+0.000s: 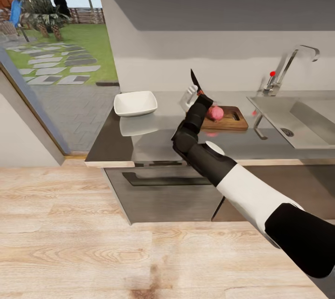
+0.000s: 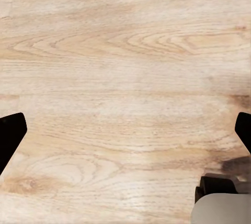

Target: In the kitchen, take the Vidalia onion out of the sink, dice it on the chopping board with the paring knife, put the diced onion into the bowl on the countertop, then place both the paring knife and the chopping board into the sink.

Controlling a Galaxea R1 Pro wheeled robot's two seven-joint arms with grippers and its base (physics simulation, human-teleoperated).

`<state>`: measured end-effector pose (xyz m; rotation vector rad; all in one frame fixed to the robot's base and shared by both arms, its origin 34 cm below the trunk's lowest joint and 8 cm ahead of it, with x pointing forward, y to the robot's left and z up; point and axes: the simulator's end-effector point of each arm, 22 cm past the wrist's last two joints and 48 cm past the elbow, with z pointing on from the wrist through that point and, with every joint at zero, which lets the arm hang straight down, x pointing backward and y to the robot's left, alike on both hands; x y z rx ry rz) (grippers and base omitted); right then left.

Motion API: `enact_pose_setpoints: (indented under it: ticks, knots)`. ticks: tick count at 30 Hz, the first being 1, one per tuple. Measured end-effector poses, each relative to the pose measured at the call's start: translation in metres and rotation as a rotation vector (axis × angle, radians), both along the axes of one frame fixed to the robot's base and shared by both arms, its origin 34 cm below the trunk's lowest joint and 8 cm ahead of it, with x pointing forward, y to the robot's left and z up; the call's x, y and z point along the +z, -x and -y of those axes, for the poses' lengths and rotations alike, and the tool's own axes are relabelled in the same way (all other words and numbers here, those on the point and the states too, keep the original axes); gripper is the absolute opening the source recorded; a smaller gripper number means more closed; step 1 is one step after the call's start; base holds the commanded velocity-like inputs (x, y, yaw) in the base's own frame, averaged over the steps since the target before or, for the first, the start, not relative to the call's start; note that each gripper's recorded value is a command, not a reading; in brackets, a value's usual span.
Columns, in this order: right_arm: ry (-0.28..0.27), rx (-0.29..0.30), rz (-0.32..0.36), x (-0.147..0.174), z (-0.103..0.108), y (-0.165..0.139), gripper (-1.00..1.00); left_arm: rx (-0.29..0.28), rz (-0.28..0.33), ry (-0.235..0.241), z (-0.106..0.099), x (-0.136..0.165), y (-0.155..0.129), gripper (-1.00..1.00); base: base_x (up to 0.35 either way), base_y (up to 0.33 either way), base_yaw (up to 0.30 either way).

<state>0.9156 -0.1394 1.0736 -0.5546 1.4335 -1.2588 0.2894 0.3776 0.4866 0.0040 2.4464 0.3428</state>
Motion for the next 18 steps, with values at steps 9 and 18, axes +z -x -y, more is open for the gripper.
enact_pose_setpoints:
  ticks: [9, 18]
  knots:
    - [0.006, 0.002, 0.012, 0.005, -0.007, 0.002, -1.0, 0.001, -0.001, 0.003, 0.002, -0.001, 0.001, 1.0, -0.034, -0.016, 0.0]
    - [0.071, -0.012, 0.054, 0.016, -0.008, 0.005, -1.0, 0.002, -0.003, 0.004, 0.003, -0.001, 0.001, 1.0, -0.018, -0.265, 0.0]
